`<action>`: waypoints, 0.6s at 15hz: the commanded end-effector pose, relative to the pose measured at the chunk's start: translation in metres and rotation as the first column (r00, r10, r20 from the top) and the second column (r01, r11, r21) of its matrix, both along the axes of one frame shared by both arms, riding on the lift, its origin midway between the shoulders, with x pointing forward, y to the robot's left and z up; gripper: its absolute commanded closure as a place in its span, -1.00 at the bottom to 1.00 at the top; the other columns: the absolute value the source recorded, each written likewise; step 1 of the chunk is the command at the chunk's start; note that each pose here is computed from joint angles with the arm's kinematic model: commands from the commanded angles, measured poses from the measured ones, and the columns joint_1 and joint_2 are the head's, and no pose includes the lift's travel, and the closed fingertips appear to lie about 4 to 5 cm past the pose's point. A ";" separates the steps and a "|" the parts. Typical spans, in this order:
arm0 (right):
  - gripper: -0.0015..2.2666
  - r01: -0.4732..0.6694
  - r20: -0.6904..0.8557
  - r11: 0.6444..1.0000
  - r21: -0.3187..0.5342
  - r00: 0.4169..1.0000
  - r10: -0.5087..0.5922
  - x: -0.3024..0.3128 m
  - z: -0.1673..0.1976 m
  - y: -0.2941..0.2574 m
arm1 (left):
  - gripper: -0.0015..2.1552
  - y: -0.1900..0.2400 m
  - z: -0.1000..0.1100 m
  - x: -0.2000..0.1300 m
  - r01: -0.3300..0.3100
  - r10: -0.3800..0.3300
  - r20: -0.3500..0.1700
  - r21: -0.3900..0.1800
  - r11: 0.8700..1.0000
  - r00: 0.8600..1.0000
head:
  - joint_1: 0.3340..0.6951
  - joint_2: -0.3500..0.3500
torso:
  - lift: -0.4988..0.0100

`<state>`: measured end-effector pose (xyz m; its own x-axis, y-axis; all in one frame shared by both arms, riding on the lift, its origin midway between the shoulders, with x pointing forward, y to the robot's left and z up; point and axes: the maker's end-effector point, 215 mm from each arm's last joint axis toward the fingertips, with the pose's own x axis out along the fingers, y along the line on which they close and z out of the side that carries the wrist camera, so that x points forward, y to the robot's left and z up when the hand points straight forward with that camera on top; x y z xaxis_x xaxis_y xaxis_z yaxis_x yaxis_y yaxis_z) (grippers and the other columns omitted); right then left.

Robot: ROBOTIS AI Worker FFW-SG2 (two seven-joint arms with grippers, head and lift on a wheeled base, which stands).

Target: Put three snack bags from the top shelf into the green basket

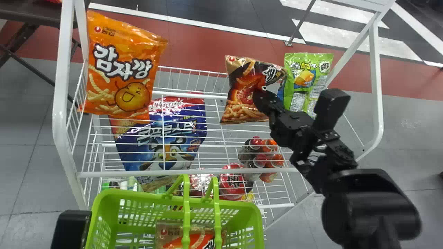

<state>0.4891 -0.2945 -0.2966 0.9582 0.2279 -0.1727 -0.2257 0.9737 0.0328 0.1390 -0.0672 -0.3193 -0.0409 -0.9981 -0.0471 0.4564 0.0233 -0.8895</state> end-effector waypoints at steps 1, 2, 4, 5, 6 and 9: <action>0.98 -0.033 -0.072 0.998 0.056 0.997 0.037 -0.038 0.018 0.000 | 0.40 0.000 0.000 0.000 0.000 0.000 0.000 -0.001 1.000 1.000 | 1.00 -1.00 | 0.78; 0.98 -0.061 -0.144 0.995 0.075 0.987 0.072 -0.058 0.015 0.003 | 0.40 0.000 0.001 0.000 0.001 -0.001 -0.001 -0.003 1.000 1.000 | 1.00 -1.00 | 0.78; 0.98 -0.113 -0.284 0.986 0.126 0.948 0.144 -0.108 0.011 0.012 | 0.40 0.000 0.001 0.001 0.001 -0.001 0.001 -0.005 1.000 1.000 | 1.00 -1.00 | 0.78; 0.98 -0.129 -0.351 0.979 0.157 0.920 0.177 -0.132 0.007 0.016 | 0.40 0.000 0.002 0.002 0.000 0.001 0.003 -0.008 1.000 1.000 | 1.00 -1.00 | 0.78; 0.98 -0.126 -0.443 0.974 0.190 0.874 0.200 -0.162 -0.002 0.018 | 0.40 0.000 0.002 0.002 0.000 0.001 0.003 -0.008 1.000 1.000 | 1.00 -1.00 | 0.78; 0.98 -0.124 -0.534 0.968 0.220 0.814 0.226 -0.205 -0.002 0.021 | 0.40 0.000 0.001 0.003 -0.004 0.004 0.002 -0.007 1.000 1.000 | 1.00 -1.00 | 0.78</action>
